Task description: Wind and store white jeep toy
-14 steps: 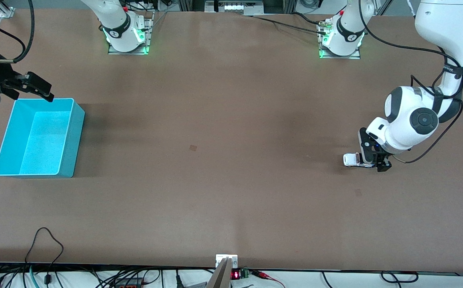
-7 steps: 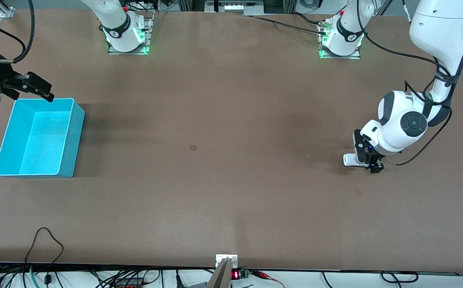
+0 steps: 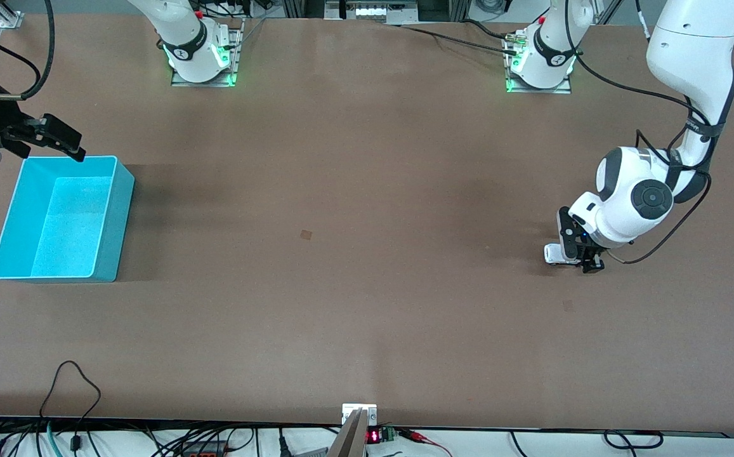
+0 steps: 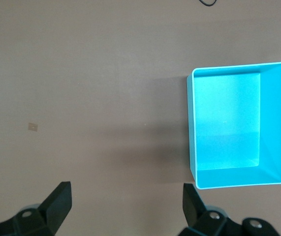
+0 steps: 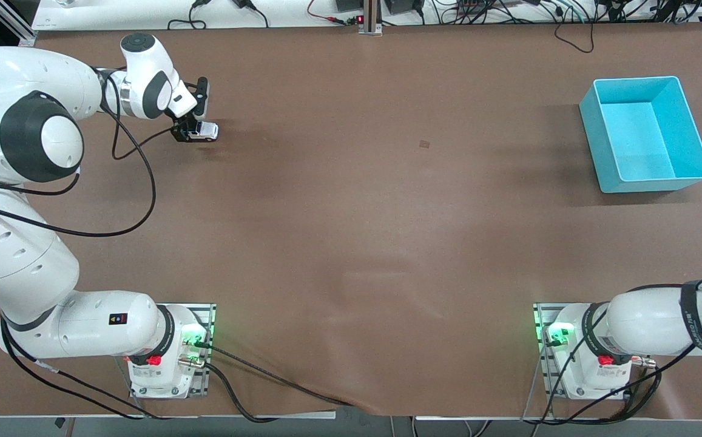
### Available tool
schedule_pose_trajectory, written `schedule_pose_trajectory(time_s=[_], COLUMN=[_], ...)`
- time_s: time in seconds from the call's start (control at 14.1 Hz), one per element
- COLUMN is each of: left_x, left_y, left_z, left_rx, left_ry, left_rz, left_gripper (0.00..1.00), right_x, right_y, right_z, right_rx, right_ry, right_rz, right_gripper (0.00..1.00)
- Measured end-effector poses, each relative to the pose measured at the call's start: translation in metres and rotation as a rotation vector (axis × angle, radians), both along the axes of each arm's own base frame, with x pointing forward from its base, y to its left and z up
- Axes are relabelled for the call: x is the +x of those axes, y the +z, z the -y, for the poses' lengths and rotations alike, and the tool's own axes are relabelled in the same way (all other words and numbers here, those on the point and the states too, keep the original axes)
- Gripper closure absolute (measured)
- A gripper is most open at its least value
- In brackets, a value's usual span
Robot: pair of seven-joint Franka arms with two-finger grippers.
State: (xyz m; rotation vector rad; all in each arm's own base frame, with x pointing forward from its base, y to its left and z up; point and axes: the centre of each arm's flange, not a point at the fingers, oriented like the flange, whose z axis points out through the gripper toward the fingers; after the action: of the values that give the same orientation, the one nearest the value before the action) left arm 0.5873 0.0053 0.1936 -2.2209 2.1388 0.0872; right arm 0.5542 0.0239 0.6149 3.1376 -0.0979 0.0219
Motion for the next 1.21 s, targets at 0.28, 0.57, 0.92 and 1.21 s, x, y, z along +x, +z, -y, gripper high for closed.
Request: schedule_pose_trajectory(time_s=[0.28,0.57,0.92,1.21], left_x=[0.001,0.001,0.001,0.001], left_y=[0.0,0.0,0.0,0.0], left_z=[-0.003,-0.005,-0.007,-0.014], left_rx=[0.0,0.0,0.0,0.001], left_ry=[0.003,-0.067,-0.107,-0.097], left_rz=[0.004,-0.003,-0.007,-0.006], left_gripper=[0.49,0.49,0.49,0.49], right_x=[0.0,0.0,0.0,0.0], right_y=[0.0,0.0,0.0,0.0], right_z=[0.0,0.0,0.0,0.0], right_rx=[0.0,0.0,0.0,0.0], right_ry=[0.0,0.0,0.0,0.0], right_rz=[0.0,0.0,0.0,0.0], right_gripper=[0.0,0.0,0.0,0.0])
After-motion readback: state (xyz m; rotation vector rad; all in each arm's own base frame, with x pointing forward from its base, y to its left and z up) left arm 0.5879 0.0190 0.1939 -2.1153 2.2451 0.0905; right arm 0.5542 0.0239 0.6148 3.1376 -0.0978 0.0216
